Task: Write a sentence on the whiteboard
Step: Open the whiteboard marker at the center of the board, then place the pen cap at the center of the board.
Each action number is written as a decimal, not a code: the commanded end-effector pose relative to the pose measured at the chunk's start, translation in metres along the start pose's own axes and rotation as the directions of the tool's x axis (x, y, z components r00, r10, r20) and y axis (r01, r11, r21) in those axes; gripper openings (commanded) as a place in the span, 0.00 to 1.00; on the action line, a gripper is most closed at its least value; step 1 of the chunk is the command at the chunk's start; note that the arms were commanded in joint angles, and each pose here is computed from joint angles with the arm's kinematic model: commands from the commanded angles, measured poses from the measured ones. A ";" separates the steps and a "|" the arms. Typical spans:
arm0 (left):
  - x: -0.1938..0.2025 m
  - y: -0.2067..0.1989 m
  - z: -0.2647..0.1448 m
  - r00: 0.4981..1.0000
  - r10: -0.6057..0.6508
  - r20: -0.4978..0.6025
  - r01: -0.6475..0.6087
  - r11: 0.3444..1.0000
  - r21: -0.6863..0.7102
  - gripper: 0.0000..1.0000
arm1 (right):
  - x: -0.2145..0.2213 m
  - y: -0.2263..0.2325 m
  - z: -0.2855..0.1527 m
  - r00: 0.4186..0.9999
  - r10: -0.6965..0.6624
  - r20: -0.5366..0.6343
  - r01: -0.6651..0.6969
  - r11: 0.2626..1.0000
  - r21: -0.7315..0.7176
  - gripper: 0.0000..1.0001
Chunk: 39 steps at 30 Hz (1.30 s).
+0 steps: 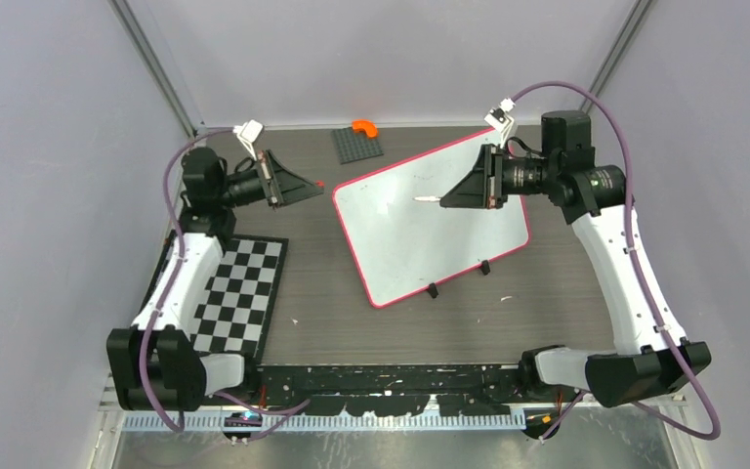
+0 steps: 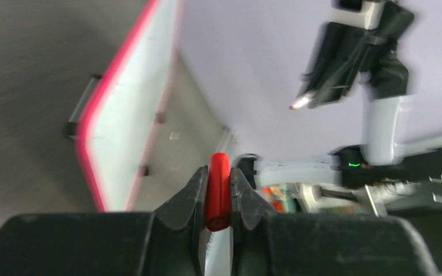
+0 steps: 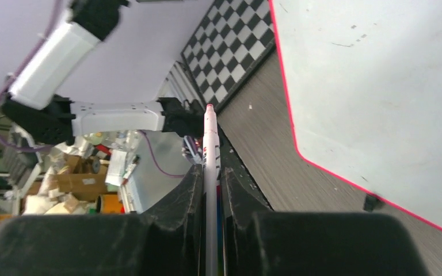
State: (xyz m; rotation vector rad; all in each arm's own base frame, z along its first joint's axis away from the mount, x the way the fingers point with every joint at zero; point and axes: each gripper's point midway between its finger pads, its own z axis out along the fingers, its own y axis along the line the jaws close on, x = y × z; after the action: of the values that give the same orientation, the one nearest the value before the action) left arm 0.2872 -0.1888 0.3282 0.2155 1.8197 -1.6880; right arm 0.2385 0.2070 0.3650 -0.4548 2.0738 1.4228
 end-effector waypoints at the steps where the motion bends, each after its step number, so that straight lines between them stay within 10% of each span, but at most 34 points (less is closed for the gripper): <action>1: 0.024 0.026 -0.036 0.977 0.158 -0.143 -0.196 0.929 -0.315 0.00 | 0.021 -0.025 -0.028 0.985 -0.117 -0.129 0.146 0.959 0.242 0.00; 10: 0.043 0.113 -0.112 0.886 0.116 -0.449 -0.424 0.597 -0.681 0.00 | 0.062 -0.092 -0.095 0.925 -0.079 -0.371 0.313 0.713 0.628 0.00; 14: 0.074 0.132 -0.131 0.814 -0.004 -0.581 -0.477 0.568 -0.671 0.00 | 0.065 -0.094 -0.112 0.927 -0.125 -0.355 0.348 0.643 0.683 0.00; 22: 0.120 0.191 -0.122 0.637 -0.172 -0.752 -0.633 0.441 -0.637 0.00 | 0.054 -0.066 -0.109 0.941 -0.266 -0.211 0.337 0.669 0.662 0.00; 39: 0.137 0.280 -0.086 0.600 -0.238 -0.764 -0.675 0.362 -0.643 0.14 | 0.079 -0.062 -0.110 0.941 -0.234 -0.245 0.338 0.703 0.626 0.00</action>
State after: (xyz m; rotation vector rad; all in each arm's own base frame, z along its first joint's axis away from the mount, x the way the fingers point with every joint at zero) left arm 0.2779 -0.0970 0.0186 0.8153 2.9236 -0.0032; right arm 0.1863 0.0828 0.2909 -0.5442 2.3731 0.3908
